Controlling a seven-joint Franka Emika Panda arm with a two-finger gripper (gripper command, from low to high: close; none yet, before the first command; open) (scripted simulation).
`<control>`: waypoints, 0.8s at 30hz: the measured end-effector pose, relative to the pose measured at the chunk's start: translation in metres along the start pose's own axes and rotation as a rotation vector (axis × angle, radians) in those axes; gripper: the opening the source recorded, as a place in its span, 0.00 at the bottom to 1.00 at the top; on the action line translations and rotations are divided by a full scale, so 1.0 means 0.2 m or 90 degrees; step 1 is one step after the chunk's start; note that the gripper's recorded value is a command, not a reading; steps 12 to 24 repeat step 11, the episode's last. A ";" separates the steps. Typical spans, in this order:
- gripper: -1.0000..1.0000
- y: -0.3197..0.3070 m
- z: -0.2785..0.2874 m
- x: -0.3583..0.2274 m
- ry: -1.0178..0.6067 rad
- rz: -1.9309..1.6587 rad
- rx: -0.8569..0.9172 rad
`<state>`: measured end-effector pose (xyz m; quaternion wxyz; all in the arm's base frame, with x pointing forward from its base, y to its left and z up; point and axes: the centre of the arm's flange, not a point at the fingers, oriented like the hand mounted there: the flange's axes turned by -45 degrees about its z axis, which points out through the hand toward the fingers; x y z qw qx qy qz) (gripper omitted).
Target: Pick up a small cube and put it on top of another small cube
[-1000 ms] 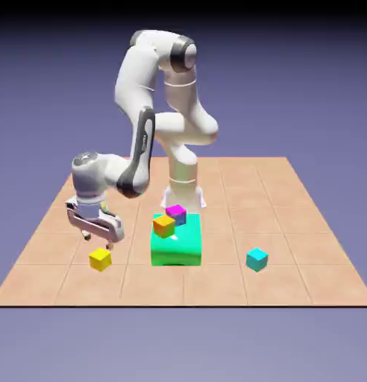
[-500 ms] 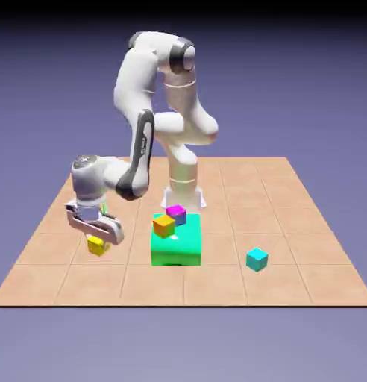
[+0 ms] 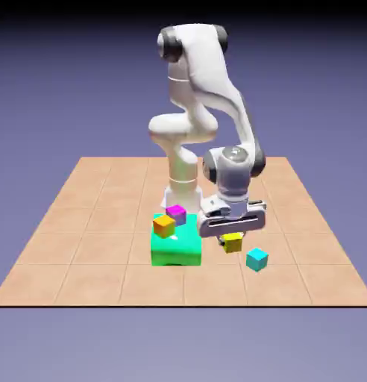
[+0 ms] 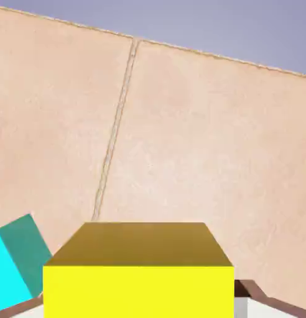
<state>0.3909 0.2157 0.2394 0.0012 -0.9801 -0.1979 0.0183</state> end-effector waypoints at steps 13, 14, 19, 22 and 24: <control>1.00 -0.12 0.33 -0.02 0.001 -0.031 -0.007; 1.00 -0.12 0.33 -0.02 0.001 -0.031 -0.007; 1.00 -0.12 0.33 -0.02 0.001 -0.031 -0.007; 1.00 -0.12 0.33 -0.02 0.001 -0.031 -0.007; 1.00 -0.12 0.33 -0.02 0.001 -0.031 -0.007</control>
